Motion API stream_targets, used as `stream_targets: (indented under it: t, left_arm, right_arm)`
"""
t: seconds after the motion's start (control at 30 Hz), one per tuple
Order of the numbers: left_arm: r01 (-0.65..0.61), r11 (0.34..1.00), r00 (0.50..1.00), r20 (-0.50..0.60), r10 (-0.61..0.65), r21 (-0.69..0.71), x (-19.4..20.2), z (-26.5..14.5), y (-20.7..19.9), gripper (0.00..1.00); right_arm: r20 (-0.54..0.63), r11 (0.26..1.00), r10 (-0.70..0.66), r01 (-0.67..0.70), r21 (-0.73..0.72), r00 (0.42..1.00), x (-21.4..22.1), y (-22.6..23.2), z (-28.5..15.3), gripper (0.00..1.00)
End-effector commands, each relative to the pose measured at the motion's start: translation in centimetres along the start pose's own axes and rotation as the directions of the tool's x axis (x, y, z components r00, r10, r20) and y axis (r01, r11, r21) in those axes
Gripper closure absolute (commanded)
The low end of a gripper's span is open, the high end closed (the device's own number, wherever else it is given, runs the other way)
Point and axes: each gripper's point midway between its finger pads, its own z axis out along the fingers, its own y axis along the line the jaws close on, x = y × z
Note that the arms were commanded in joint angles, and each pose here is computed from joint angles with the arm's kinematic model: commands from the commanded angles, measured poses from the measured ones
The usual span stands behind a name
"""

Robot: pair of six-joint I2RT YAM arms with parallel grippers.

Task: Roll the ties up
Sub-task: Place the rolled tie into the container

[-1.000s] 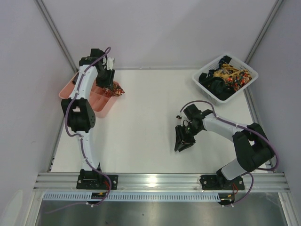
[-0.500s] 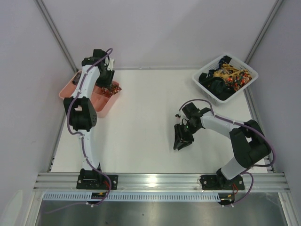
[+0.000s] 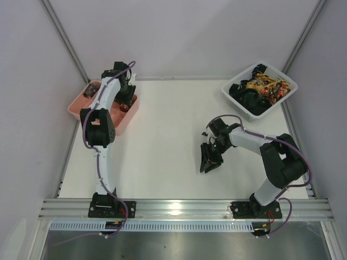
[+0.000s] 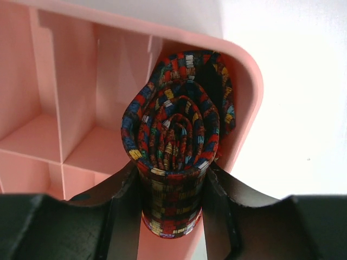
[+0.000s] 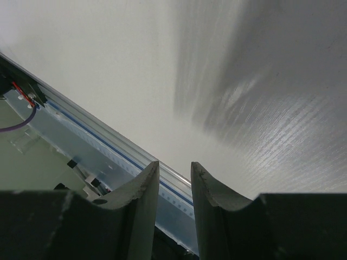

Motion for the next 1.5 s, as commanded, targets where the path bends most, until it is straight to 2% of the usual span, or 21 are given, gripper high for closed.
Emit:
stream_targets:
  t: [0.0,0.3,0.37,0.4,0.43,0.5,0.53,0.6,0.7,0.8,1.47]
  left_arm:
    - [-0.055,0.998,0.998,0.041,0.055,-0.003,-1.7,0.6,-0.5,1.0]
    - [-0.037,0.999,0.998,-0.043,0.036,-0.026,0.1,3.8,-0.3,0.99]
    - [-0.016,1.0,0.999,-0.035,0.016,-0.009,0.1,3.7,-0.6,0.91]
    - [-0.014,1.0,0.999,-0.03,0.014,-0.008,0.0,3.6,-0.6,0.77]
    - [-0.008,1.0,1.0,-0.026,0.008,-0.012,0.0,3.2,-0.5,0.72]
    - [-0.002,1.0,1.0,-0.024,0.001,-0.02,-0.1,2.7,-0.4,0.66]
    - [0.002,1.0,1.0,-0.029,-0.003,-0.029,0.1,2.7,-0.3,0.58]
    - [-0.001,1.0,1.0,-0.017,0.001,-0.03,-0.2,2.2,-0.2,0.5]
    - [-0.001,0.999,1.0,-0.011,0.0,-0.041,-0.2,1.4,0.0,0.43]
    - [-0.006,0.999,1.0,-0.016,0.005,-0.044,-0.2,1.1,0.1,0.39]
    - [0.031,0.998,0.999,-0.03,-0.033,-0.045,1.0,1.3,0.9,0.3]
  right_arm:
    - [0.021,1.0,-0.009,0.009,-0.008,1.0,-1.2,0.3,-0.3,0.64]
    - [0.017,1.0,-0.004,0.004,0.002,1.0,-1.6,-0.3,-0.3,0.64]
    - [0.018,1.0,0.0,0.0,0.004,1.0,-1.7,-0.4,-0.4,0.64]
    - [0.022,1.0,-0.005,0.005,0.004,1.0,-1.8,-0.3,-0.5,0.64]
    - [0.023,1.0,-0.008,0.008,0.002,1.0,-1.9,-0.2,-0.6,0.64]
    - [0.021,1.0,-0.008,0.008,0.003,1.0,-1.9,-0.2,-0.6,0.64]
    - [0.017,1.0,-0.009,0.009,0.001,1.0,-1.8,-0.2,-0.5,0.64]
    - [0.018,1.0,-0.009,0.009,0.001,1.0,-1.9,-0.3,-0.5,0.65]
    - [0.015,1.0,-0.006,0.006,-0.006,1.0,-1.9,-0.2,-0.4,0.65]
    - [0.014,1.0,-0.01,0.01,-0.008,1.0,-1.8,-0.1,-0.4,0.64]
    - [0.008,1.0,-0.013,0.013,-0.018,1.0,-1.3,0.0,-0.2,0.65]
